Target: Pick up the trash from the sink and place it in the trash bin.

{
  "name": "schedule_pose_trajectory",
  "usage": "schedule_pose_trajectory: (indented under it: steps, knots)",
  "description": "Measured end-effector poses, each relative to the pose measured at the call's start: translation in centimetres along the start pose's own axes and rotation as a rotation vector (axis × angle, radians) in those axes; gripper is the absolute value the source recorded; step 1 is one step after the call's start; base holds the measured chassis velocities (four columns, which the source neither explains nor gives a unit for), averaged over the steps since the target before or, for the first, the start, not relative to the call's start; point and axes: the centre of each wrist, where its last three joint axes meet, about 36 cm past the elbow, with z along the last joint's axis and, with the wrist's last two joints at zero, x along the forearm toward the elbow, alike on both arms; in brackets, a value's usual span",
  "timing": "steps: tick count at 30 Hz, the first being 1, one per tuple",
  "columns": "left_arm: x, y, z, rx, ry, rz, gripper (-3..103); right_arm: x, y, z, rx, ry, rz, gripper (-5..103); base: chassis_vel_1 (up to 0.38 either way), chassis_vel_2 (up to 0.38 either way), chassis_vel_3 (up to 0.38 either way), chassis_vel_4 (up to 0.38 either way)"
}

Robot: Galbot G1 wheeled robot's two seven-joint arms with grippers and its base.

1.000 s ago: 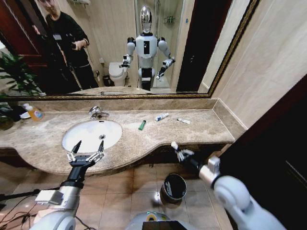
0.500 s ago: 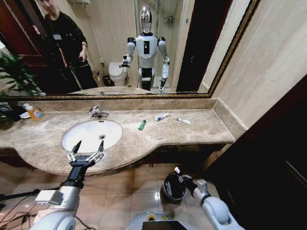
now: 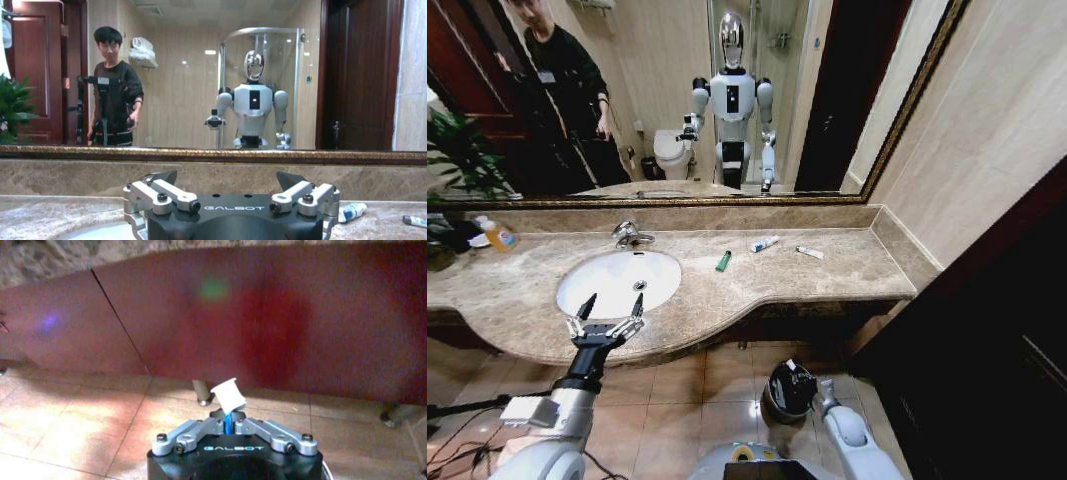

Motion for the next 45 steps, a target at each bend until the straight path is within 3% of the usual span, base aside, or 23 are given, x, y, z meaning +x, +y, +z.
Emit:
schedule_pose_trajectory:
  steps: [3,4,11,13,16,18,22,24,27,31,35,41,45]
  knots:
    - [0.0,0.0,0.0,0.0,0.0,0.0,100,-0.8,0.6,0.5,-0.006,0.008,0.022,15,0.0,0.0,0.0,0.0]
    - [0.0,0.0,0.0,0.0,0.0,0.0,100,-0.8,0.6,0.5,-0.006,0.008,0.022,15,0.0,0.0,0.0,0.0]
    - [0.0,0.0,0.0,0.0,0.0,0.0,100,-0.7,1.3,1.1,-0.007,0.016,0.024,42,0.0,0.0,0.0,0.0]
    - [0.0,0.0,0.0,0.0,0.0,0.0,100,-0.6,1.3,1.1,-0.007,0.014,0.025,47,0.0,0.0,0.0,0.0]
    - [0.0,0.0,0.0,0.0,0.0,0.0,100,-0.1,1.0,1.3,-0.005,0.014,0.03,64,0.0,0.0,0.0,0.0]
    - [0.0,0.0,0.0,0.0,0.0,0.0,100,0.1,0.9,1.3,-0.005,0.015,0.031,64,0.0,0.0,0.0,0.0]
    - [0.0,0.0,0.0,0.0,0.0,0.0,100,1.2,0.3,1.6,-0.015,0.011,0.036,85,0.0,0.0,0.0,0.0]
    - [0.0,0.0,0.0,0.0,0.0,0.0,100,1.4,0.3,1.6,-0.015,0.009,0.036,85,0.0,0.0,0.0,0.0]
    - [0.0,0.0,0.0,0.0,0.0,0.0,100,2.9,0.2,1.0,-0.012,-0.018,0.032,99,0.0,0.0,0.0,0.0]
    - [0.0,0.0,0.0,0.0,0.0,0.0,100,5.1,0.0,-0.1,-0.009,-0.052,0.028,100,0.0,0.0,0.0,0.0]
    - [0.0,0.0,0.0,0.0,0.0,0.0,100,11.3,-0.3,-3.3,0.004,-0.142,0.023,100,0.0,0.0,0.0,0.0]
    - [0.0,0.0,0.0,0.0,0.0,0.0,100,16.0,0.2,-6.9,0.02,-0.246,0.011,100,0.0,0.0,0.0,0.0]
    - [0.0,0.0,0.0,0.0,0.0,0.0,100,18.4,0.5,-13.4,0.052,-0.415,0.024,100,0.0,0.0,0.0,0.0]
